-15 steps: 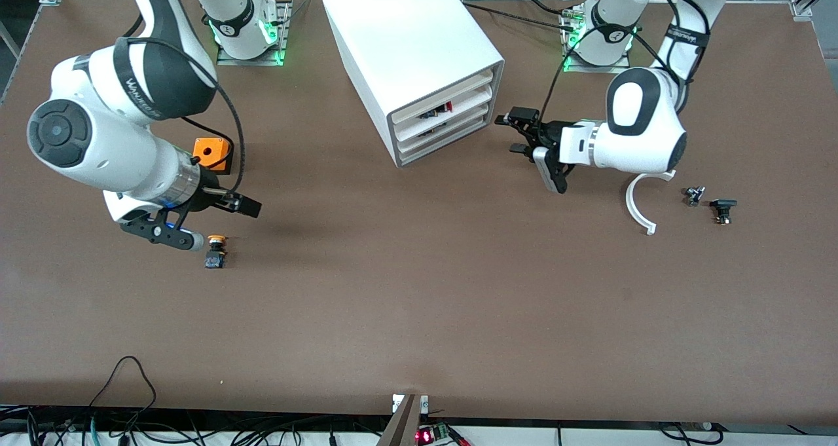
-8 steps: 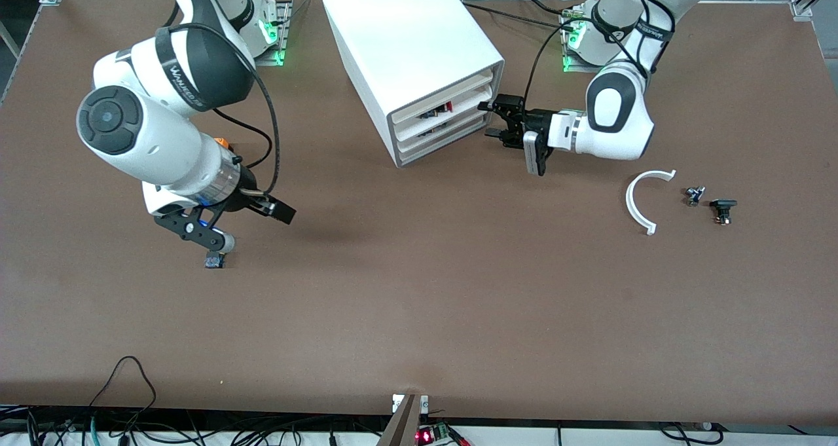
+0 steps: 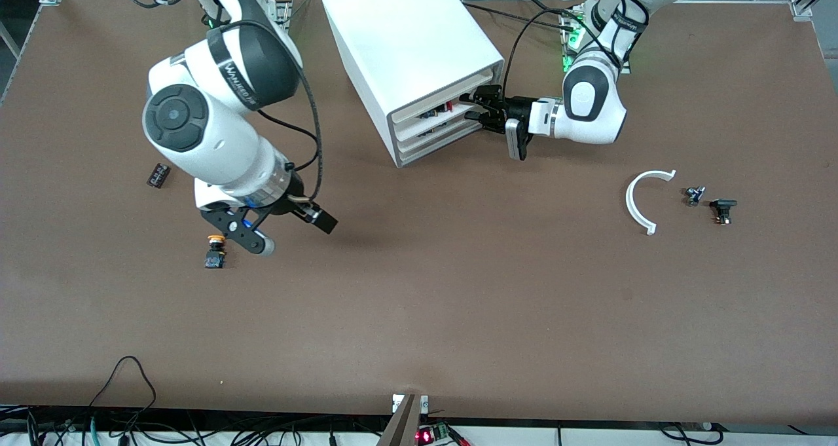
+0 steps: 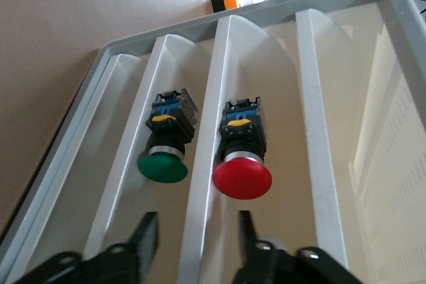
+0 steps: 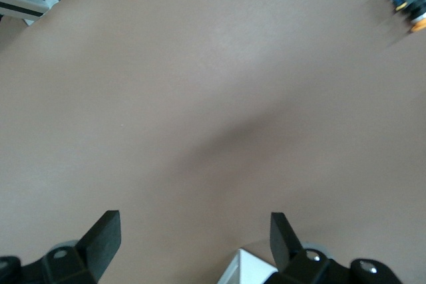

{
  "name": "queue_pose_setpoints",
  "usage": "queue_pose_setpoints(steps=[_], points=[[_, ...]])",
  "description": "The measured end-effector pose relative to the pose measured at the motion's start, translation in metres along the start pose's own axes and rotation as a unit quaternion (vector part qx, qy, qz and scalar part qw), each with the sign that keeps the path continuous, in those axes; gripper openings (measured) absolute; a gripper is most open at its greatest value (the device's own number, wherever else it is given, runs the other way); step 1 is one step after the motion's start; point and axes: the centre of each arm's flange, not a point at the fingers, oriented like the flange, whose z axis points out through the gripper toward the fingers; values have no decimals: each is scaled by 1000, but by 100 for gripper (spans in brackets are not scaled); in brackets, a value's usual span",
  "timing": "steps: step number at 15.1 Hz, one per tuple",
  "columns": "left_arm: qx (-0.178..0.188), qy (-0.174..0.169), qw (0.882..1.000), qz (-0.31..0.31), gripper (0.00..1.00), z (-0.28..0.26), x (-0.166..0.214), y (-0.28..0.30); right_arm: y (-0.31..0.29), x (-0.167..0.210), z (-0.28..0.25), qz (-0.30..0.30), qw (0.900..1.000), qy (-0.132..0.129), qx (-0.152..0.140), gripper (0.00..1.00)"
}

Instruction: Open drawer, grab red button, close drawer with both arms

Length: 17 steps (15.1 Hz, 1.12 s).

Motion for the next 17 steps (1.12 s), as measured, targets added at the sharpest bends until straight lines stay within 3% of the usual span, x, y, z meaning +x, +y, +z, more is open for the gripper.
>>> queue_pose_setpoints(steps=[2,4,13,17], points=[[-2,-3,1000,-2,28,3,-3,-5,-11,-8,3,14,1000,0,4,100],[-13,-4,1000,-2,13,4,-3,-3,-19,-13,5,31,999,0,8,100],[-13,19,1000,-4,10,-16,14,-14,-63,-70,36,109,994,-6,17,100],[0,18,1000,22,10,-54,45,-26,-79,-95,50,139,990,-7,30,100]])
